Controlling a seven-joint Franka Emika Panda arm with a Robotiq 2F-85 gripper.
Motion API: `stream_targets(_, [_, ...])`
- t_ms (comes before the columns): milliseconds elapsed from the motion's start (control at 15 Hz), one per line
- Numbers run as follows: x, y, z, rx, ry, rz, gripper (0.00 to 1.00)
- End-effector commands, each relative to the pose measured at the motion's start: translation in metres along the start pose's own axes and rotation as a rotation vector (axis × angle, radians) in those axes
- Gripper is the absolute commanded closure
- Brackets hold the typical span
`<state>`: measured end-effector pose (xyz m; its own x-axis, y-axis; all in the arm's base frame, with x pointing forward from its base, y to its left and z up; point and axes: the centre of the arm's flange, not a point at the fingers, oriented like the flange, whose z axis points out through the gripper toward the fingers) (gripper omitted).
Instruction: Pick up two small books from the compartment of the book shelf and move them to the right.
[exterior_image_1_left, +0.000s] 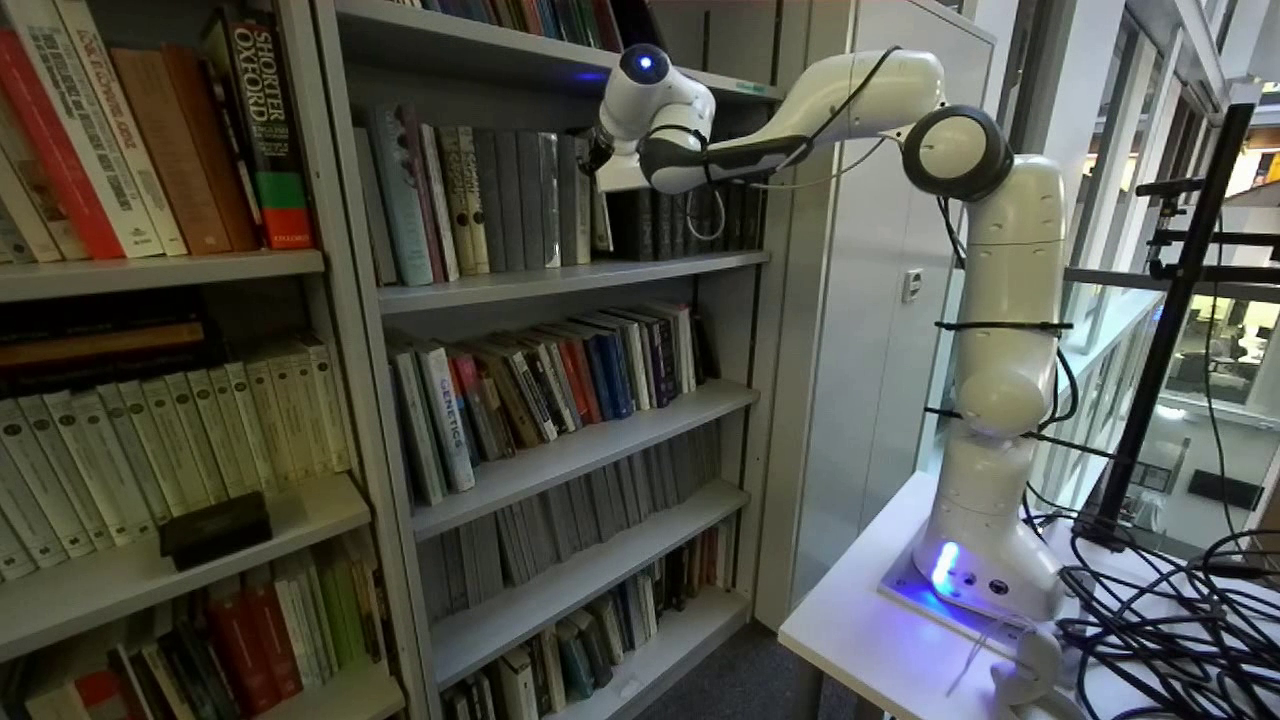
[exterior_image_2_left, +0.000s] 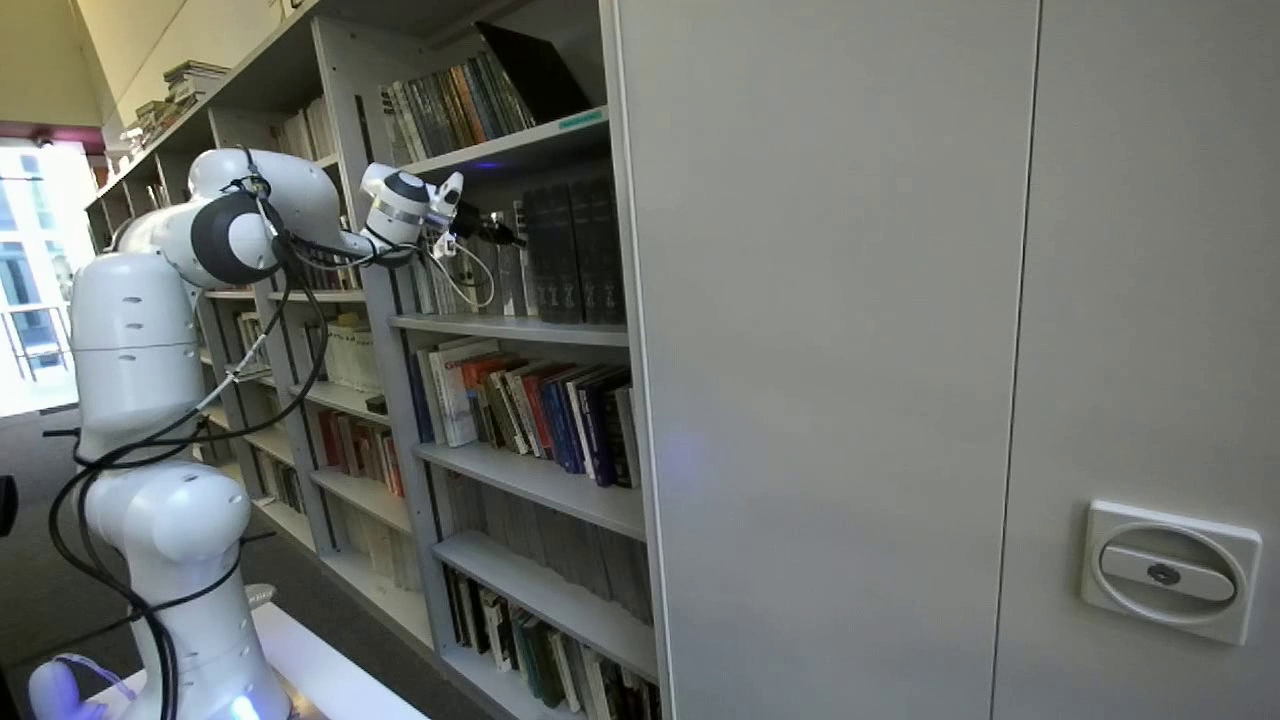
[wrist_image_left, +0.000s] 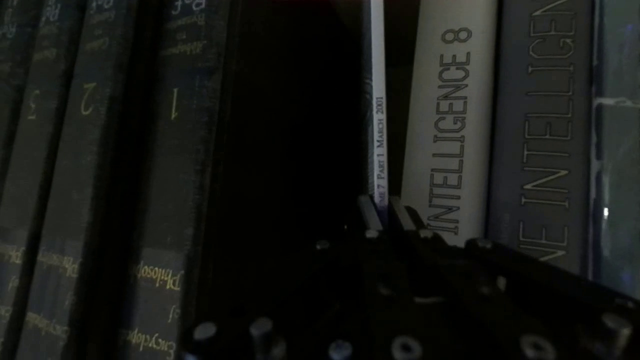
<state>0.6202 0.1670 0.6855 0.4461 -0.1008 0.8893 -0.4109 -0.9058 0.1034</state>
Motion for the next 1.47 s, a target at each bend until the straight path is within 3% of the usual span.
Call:
stream_targets(0, [0.006,0.001,0.006,-0.004,0.065,-0.018,0.98])
stream_targets(933, [-0.014,-0.008,0.016,0.045,0.043,0.022,0.98])
stream_targets(1000, [-0.014,-0.008,0.016,0.050,0.041,0.020,0.68])
stream_targets(1133, [-0.014,-0.008,0.015,0.060,0.043,0.016,0.61])
stream_targets(1400, [-0.016,-0.007,0.013,0.066,0.045,0.013,0.29])
